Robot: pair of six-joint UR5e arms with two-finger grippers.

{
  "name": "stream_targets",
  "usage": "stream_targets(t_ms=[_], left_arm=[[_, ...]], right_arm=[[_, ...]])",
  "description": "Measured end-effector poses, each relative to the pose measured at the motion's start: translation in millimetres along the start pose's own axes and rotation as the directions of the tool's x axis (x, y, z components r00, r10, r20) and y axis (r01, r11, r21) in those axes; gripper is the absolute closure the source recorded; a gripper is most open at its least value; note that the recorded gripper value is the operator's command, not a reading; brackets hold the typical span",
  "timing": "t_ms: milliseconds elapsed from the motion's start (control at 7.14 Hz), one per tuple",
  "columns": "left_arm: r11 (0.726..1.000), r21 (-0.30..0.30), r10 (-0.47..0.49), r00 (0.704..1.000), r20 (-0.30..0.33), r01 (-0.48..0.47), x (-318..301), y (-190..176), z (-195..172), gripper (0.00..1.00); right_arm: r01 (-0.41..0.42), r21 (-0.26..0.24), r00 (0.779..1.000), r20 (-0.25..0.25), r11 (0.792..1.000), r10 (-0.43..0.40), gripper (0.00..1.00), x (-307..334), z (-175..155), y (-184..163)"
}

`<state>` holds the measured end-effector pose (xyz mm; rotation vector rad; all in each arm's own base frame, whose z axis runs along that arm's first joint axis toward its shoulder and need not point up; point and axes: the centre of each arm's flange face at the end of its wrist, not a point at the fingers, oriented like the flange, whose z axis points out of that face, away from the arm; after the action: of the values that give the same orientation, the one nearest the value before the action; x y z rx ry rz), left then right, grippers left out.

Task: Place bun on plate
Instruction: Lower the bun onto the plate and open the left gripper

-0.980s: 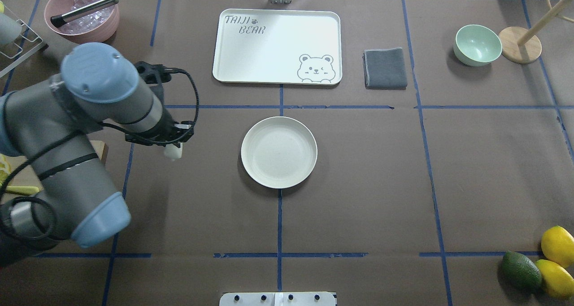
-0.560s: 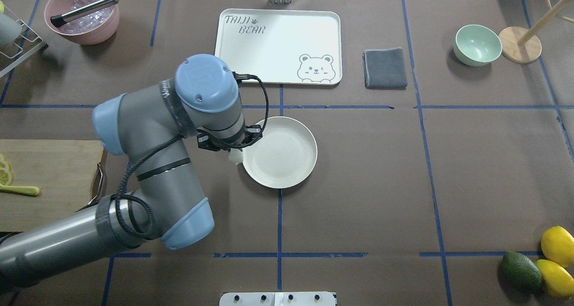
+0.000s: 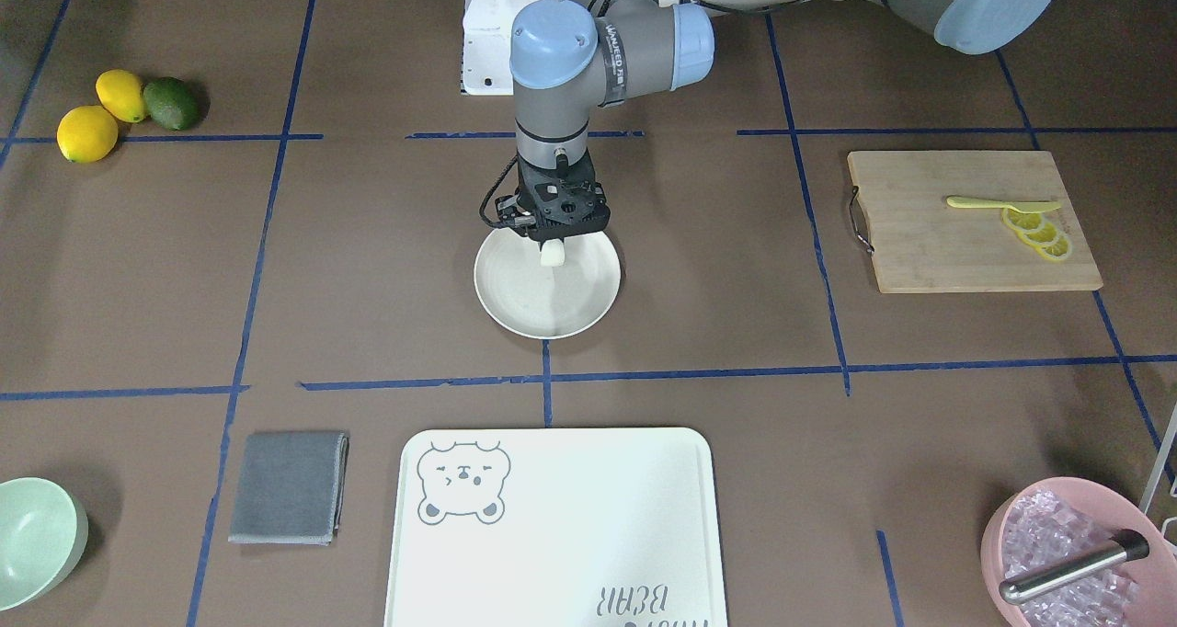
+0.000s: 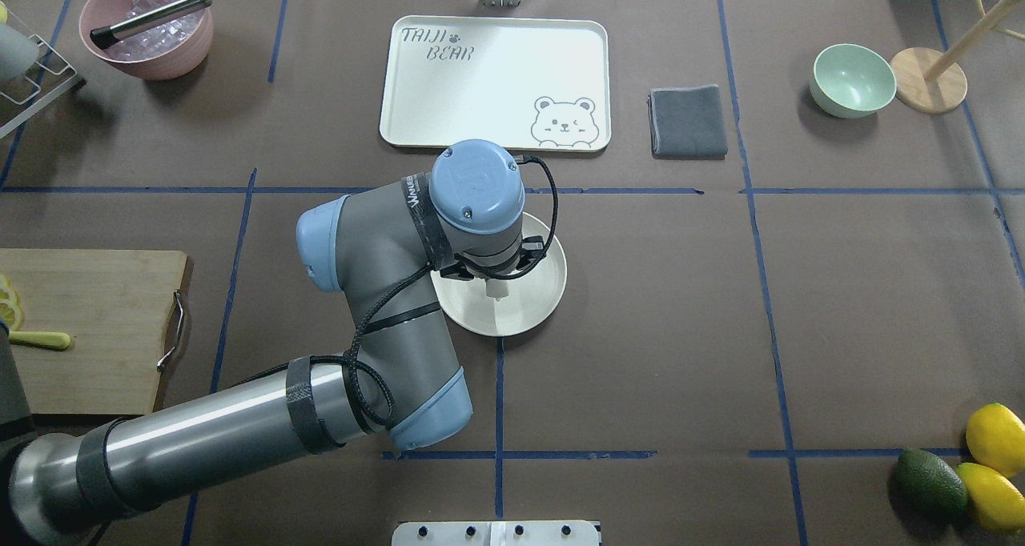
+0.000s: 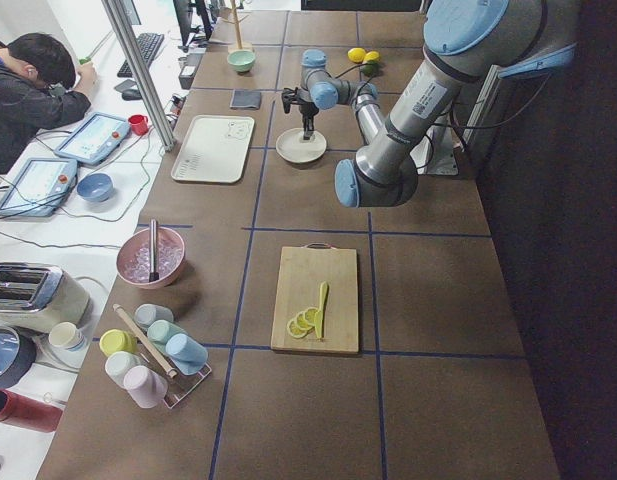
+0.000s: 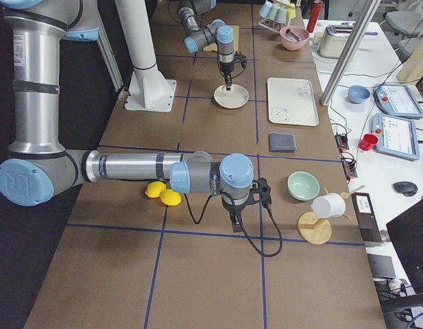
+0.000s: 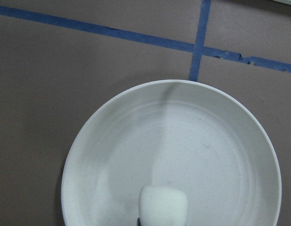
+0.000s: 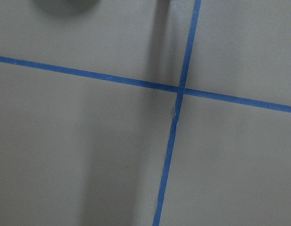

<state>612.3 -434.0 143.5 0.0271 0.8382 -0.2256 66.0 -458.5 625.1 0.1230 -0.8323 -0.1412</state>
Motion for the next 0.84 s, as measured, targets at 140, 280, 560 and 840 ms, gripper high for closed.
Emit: stream_targets(t_ms=[140,280,560,840], left_arm=[[1.000,-0.002,0.002,1.000,0.002,-0.002,1.7,2.0,3.1,0.72],[1.000,-0.003,0.006,1.000,0.003,-0.006,2.0,2.4,7.1,0.71],[1.000,0.011,0.011,1.000,-0.002,-0.011,2.7,-2.6,25.2,0.65],[1.000,0.016,0.015,1.000,-0.008,-0.015,2.8,-6.1,38.8,0.33]], right_arm=[[-0.001,0.000,1.000,0.000,1.000,0.001,0.00,0.1,0.1,0.2],[-0.001,0.000,1.000,0.000,1.000,0.001,0.00,0.2,0.2,0.4],[-0.003,0.000,1.000,0.000,1.000,0.003,0.00,0.1,0.1,0.2],[-0.005,0.000,1.000,0.000,1.000,0.005,0.00,0.2,0.2,0.4]])
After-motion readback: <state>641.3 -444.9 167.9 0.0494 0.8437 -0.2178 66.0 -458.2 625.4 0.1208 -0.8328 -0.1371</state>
